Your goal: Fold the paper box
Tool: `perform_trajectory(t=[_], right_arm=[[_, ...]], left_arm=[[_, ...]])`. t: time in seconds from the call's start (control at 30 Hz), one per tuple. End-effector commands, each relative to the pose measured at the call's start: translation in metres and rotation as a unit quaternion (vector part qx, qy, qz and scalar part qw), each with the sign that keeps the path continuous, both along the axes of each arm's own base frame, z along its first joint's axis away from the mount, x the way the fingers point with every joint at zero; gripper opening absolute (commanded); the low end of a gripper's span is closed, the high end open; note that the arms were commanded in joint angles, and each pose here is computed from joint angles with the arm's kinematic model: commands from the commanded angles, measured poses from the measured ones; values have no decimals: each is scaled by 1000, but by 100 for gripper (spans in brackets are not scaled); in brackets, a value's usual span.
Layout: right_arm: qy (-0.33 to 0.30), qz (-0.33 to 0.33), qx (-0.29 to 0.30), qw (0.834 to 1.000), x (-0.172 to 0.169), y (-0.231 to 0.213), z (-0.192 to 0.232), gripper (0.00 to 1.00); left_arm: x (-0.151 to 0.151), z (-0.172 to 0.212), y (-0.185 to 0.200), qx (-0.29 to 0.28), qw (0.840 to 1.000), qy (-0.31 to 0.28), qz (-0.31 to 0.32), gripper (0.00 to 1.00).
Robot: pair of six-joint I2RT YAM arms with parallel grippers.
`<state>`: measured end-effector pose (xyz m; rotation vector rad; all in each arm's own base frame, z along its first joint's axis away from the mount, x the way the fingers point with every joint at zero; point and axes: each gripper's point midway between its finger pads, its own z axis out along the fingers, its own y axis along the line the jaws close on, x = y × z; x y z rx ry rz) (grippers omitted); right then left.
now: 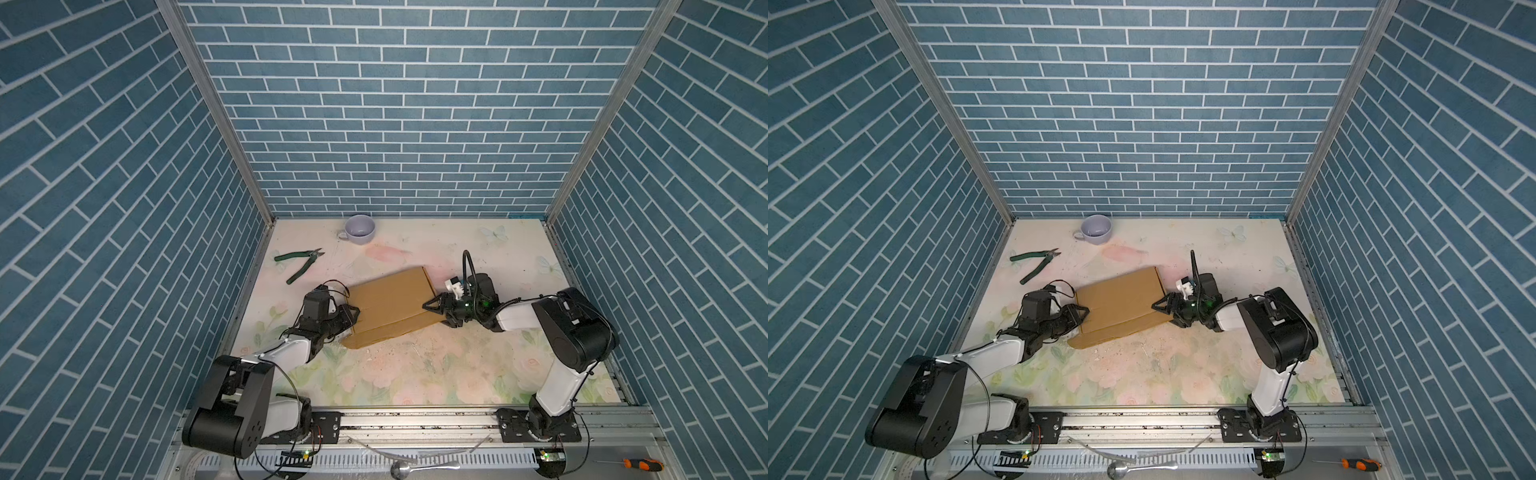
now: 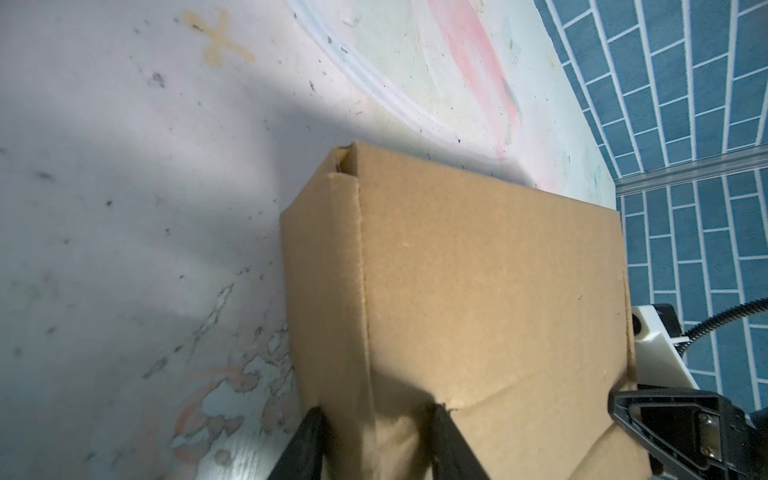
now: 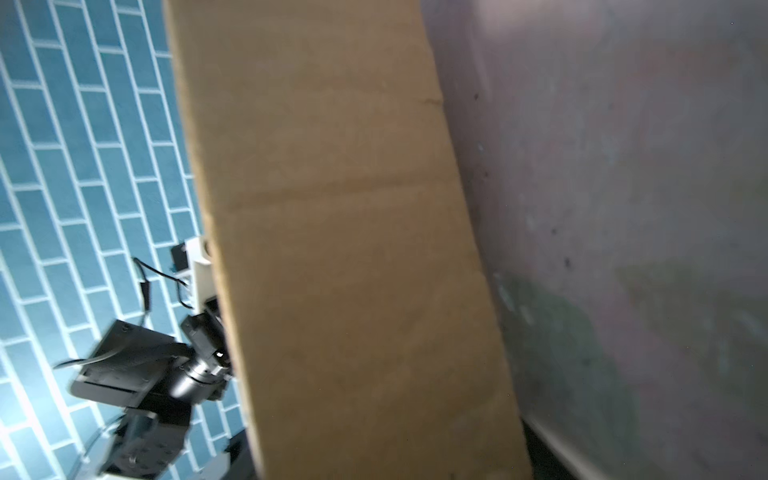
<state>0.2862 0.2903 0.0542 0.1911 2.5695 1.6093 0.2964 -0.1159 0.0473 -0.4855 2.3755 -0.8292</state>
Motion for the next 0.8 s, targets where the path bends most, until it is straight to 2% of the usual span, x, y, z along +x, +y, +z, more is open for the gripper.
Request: perform_trajectory(t=[0.0, 0.07, 0.17, 0.27, 0.33, 0.37, 0.53, 0.7, 0.77], right_arm=[[9, -53, 35, 998, 13, 5, 12, 55], [19, -62, 47, 997, 13, 6, 14, 49], [29, -71, 69, 995, 15, 7, 25, 41], [44, -82, 82, 992, 17, 5, 37, 35], [56, -88, 92, 990, 17, 3, 47, 31], [63, -89, 96, 989, 18, 1, 53, 30], [103, -97, 103, 985, 19, -17, 78, 25], [140, -114, 103, 978, 17, -57, 108, 20], [151, -113, 101, 977, 12, -71, 120, 17]], left_arm=[[-54, -44, 14, 33, 993, 114, 3, 52], [-44, -20, 12, 27, 997, 79, 0, 58], [-30, 29, 18, 61, 998, 0, -8, 72], [-21, 79, 37, 115, 989, -91, 15, 83], [-17, 109, 46, 131, 979, -154, 35, 97], [-16, 123, 53, 149, 971, -180, 47, 100], [-17, 180, 76, 222, 935, -265, 76, 100], [-18, 235, 88, 330, 886, -322, 56, 100], [-16, 252, 91, 339, 873, -345, 66, 100]])
